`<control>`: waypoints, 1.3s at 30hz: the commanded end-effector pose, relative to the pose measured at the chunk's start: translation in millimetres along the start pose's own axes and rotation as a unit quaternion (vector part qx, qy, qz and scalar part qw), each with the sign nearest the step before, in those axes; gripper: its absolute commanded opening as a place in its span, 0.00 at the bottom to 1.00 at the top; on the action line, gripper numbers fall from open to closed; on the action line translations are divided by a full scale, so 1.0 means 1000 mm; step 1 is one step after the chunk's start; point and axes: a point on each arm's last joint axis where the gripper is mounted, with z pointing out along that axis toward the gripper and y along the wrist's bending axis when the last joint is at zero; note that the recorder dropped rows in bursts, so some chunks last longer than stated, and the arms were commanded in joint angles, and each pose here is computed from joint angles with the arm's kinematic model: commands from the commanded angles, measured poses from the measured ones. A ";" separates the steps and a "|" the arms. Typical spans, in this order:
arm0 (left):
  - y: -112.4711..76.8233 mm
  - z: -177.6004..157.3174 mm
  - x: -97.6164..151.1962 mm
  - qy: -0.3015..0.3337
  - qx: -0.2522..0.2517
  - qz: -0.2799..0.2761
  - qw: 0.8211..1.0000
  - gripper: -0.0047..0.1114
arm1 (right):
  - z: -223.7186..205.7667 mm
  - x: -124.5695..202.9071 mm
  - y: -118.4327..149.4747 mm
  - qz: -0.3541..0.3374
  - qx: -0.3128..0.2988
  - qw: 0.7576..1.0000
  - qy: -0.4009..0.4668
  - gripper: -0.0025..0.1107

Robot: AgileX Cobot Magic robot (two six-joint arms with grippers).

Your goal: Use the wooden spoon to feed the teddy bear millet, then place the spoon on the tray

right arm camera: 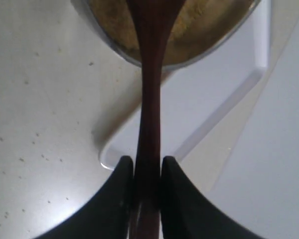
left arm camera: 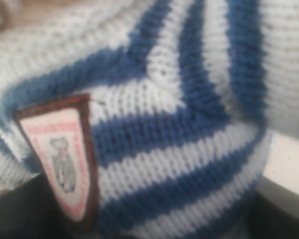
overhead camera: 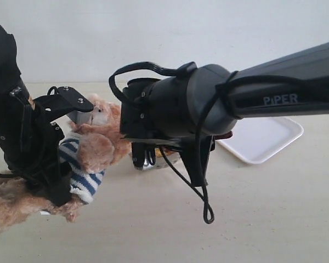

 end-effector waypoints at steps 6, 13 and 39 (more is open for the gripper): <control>0.000 -0.003 -0.003 -0.010 -0.003 -0.004 1.000 0.08 | -0.019 -0.004 -0.022 0.090 -0.033 0.995 -0.032 0.02; 0.000 -0.003 -0.003 -0.010 -0.003 -0.004 1.000 0.08 | -0.013 0.003 -0.025 0.084 -0.028 0.996 -0.002 0.02; 0.000 -0.003 -0.003 -0.010 -0.003 -0.004 1.000 0.08 | -0.006 0.007 -0.018 0.071 -0.016 0.997 0.023 0.02</control>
